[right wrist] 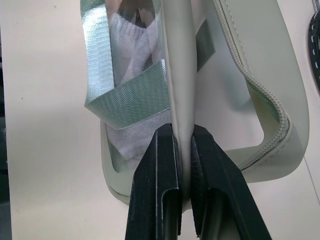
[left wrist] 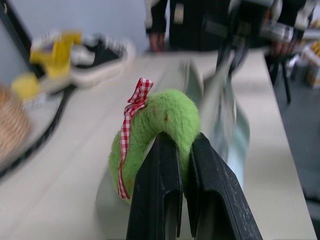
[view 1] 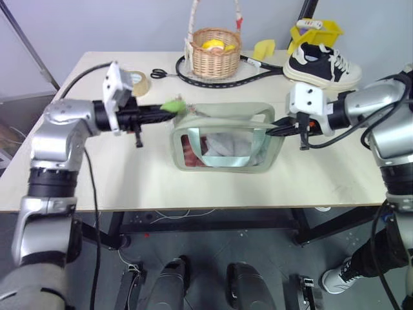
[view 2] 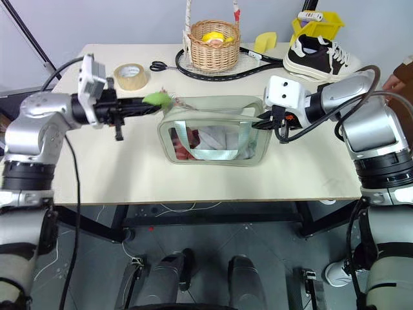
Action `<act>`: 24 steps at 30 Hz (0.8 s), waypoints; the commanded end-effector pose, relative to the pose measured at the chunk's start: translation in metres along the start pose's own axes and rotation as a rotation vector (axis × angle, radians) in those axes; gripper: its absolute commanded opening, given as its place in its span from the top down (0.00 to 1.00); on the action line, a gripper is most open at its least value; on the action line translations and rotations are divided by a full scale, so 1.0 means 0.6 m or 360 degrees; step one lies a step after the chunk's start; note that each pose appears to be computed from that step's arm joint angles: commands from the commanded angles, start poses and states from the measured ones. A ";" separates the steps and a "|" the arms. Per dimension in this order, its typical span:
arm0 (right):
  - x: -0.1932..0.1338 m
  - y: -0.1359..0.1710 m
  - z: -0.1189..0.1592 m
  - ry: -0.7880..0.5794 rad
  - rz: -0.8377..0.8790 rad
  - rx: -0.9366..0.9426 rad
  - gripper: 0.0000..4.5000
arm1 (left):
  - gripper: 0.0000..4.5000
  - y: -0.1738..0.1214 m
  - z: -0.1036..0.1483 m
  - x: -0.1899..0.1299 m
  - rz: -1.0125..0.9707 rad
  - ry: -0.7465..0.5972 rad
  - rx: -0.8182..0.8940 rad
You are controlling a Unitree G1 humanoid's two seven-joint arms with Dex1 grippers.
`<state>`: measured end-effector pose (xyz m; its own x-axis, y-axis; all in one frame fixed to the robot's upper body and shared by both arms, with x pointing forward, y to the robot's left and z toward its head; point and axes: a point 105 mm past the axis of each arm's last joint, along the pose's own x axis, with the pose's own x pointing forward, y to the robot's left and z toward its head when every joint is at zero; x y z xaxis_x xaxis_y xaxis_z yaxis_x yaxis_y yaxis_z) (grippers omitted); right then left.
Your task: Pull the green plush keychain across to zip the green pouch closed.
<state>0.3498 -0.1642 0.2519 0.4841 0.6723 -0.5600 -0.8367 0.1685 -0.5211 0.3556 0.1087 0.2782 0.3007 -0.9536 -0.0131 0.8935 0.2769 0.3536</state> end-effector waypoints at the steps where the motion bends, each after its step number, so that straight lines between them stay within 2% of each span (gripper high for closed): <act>1: -0.007 -0.009 0.021 -0.0036 -0.0040 -0.0071 1.00 | 0.99 -0.006 0.004 0.037 -0.0023 0.0008 0.0063; 2: -0.007 -0.009 0.022 -0.0038 -0.0041 -0.0071 1.00 | 0.99 -0.010 0.001 0.046 -0.0043 0.0011 0.0047; 6: -0.006 -0.009 0.024 -0.0044 -0.0044 -0.0064 1.00 | 0.68 -0.016 -0.007 0.054 -0.0081 0.0050 0.0020; 12: -0.008 -0.007 0.023 -0.0054 -0.0057 -0.0043 1.00 | 0.02 0.012 0.009 0.012 0.0056 0.0072 0.0131; 16: -0.008 -0.005 0.021 -0.0054 -0.0056 -0.0035 1.00 | 0.02 0.012 0.005 -0.024 0.0074 0.0119 0.0138; 21: -0.005 -0.006 0.023 -0.0065 -0.0054 -0.0034 1.00 | 0.02 -0.014 -0.041 -0.049 0.0017 0.0280 0.0095; 24: -0.004 -0.007 0.024 -0.0070 -0.0053 -0.0030 1.00 | 0.21 -0.018 -0.065 -0.042 0.0040 0.0312 0.0084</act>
<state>0.3505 -0.1597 0.2502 0.4847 0.6765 -0.5544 -0.8392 0.1811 -0.5128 0.3540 0.1424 0.2282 0.3927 -0.8986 -0.1959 0.8871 0.3139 0.3384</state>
